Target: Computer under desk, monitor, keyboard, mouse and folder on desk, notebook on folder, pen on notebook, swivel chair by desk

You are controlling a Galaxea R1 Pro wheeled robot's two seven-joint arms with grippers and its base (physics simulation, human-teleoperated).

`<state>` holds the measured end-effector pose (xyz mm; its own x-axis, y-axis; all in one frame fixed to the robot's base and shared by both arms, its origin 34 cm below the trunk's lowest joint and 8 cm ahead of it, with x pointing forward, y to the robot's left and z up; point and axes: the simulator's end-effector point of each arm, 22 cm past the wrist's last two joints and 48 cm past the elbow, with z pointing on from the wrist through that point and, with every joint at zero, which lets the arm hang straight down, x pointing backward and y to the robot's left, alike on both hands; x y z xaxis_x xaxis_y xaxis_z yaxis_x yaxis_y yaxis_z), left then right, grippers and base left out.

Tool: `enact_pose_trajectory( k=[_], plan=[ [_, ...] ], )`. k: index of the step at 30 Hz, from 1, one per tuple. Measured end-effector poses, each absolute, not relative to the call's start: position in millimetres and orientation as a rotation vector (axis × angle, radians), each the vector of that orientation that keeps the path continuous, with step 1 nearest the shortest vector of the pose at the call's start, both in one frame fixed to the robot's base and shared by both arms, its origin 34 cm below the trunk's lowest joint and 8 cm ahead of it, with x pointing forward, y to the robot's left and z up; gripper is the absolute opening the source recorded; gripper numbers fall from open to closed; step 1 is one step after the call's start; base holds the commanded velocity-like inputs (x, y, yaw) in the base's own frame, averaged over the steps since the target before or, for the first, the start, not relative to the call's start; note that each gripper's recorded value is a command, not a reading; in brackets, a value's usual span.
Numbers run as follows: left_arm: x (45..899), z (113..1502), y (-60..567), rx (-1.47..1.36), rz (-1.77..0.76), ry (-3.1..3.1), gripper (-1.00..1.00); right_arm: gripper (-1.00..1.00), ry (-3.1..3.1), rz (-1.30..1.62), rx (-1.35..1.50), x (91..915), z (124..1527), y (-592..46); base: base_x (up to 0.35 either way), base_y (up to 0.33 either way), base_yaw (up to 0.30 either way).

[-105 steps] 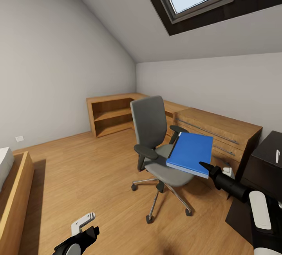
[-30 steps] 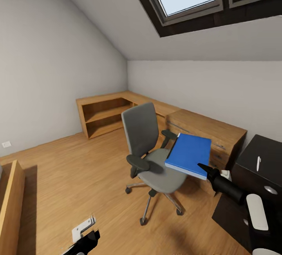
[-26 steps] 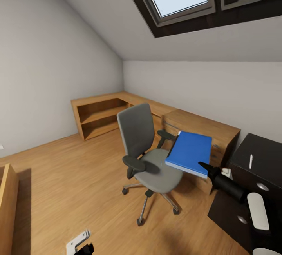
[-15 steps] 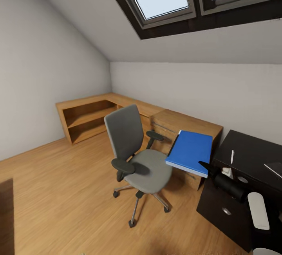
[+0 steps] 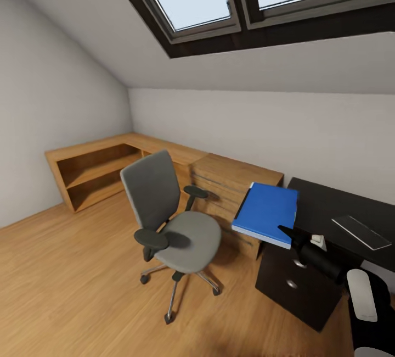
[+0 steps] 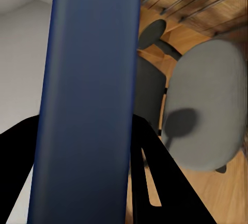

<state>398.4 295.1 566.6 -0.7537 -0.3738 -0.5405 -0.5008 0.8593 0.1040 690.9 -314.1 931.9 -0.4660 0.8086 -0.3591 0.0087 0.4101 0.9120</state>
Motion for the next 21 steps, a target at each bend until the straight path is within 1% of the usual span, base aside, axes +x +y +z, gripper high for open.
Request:
enact_pose_trajectory(
  k=[10, 17, 21],
  plan=[
    [362.5, 561.2, 300.0, -0.626, 0.377, 2.596, 1.0, -1.0, 1.795, 1.154, 0.707, 690.6, 947.2, -314.2, 0.0, 0.0, -0.27],
    [362.6, 563.0, 281.2, -0.591, 0.245, 2.62, 1.0, -1.0, 1.797, 1.152, 0.707, 690.0, 956.9, -314.5, 0.0, 0.0, -0.27],
    [363.3, 568.0, 277.9, -0.585, 0.219, 2.621, 1.0, -1.0, 1.796, 1.152, 0.707, 689.7, 962.8, -315.0, 0.0, 0.0, -0.145]
  ],
)
